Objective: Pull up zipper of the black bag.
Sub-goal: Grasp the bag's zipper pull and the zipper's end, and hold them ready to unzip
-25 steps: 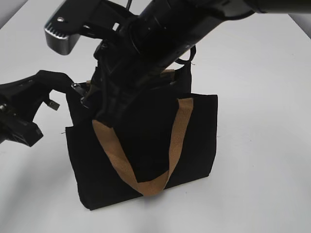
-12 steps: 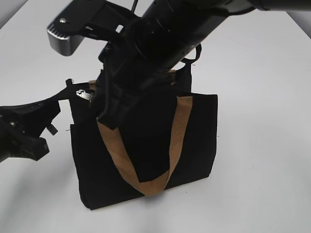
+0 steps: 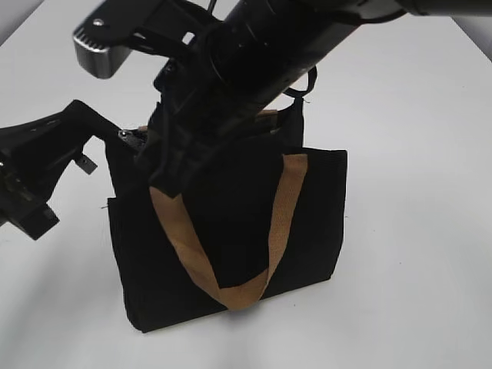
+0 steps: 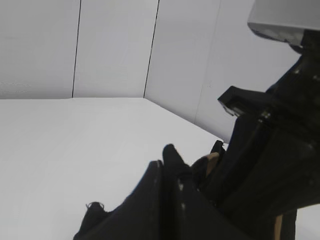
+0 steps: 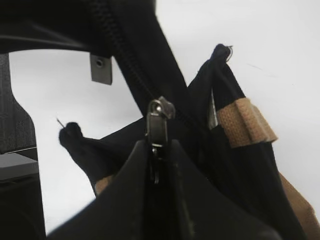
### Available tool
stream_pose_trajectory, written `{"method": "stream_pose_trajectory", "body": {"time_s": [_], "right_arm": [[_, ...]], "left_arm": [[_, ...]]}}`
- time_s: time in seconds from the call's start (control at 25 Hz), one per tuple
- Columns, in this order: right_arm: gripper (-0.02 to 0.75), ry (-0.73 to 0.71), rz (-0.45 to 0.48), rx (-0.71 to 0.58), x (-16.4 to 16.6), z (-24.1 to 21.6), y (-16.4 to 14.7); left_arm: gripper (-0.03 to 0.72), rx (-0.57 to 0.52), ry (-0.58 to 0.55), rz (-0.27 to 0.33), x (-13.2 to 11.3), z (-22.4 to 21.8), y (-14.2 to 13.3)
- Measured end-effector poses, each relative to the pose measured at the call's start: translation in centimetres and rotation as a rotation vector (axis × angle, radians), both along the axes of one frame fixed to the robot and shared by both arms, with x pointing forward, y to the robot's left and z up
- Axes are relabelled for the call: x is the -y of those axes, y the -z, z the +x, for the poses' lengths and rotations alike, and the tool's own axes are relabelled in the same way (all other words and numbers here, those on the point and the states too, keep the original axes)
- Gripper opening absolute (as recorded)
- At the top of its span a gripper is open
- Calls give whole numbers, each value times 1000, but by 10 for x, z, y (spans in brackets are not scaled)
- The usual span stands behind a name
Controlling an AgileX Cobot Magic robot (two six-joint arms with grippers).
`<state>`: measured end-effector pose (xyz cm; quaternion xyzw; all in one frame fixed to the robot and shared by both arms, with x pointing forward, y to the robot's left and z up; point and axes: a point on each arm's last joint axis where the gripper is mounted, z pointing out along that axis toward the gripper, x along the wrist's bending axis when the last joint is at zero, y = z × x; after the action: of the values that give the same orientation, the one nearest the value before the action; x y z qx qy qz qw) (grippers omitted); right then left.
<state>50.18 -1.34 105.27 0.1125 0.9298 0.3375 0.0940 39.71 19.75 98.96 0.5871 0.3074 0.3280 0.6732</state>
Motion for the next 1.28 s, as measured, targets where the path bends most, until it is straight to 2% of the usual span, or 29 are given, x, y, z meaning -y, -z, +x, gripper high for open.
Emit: {"method": "stream_pose_trajectory", "body": {"time_s": [0.4, 0.72, 0.92, 1.0, 1.12, 1.28], "right_arm": [[78, -15, 31, -15, -3, -2, -1], [129, -26, 28, -13, -3, -3, -1], [131, -38, 17, -26, -2, -4, -1], [114, -39, 16, -28, -2, -4, 0], [19, -40, 15, -28, -2, -4, 0], [1, -41, 12, -27, -2, -4, 0]], "left_arm": [[1, 7, 6, -25, 0, -1, -2], [1, 15, 6, -32, 0, -1, -3], [1, 16, 7, -34, 0, -1, -3], [1, 16, 7, -34, 0, -1, -3], [1, 11, 6, -30, 0, -1, -2], [1, -12, -2, -18, 0, 0, 0]]}}
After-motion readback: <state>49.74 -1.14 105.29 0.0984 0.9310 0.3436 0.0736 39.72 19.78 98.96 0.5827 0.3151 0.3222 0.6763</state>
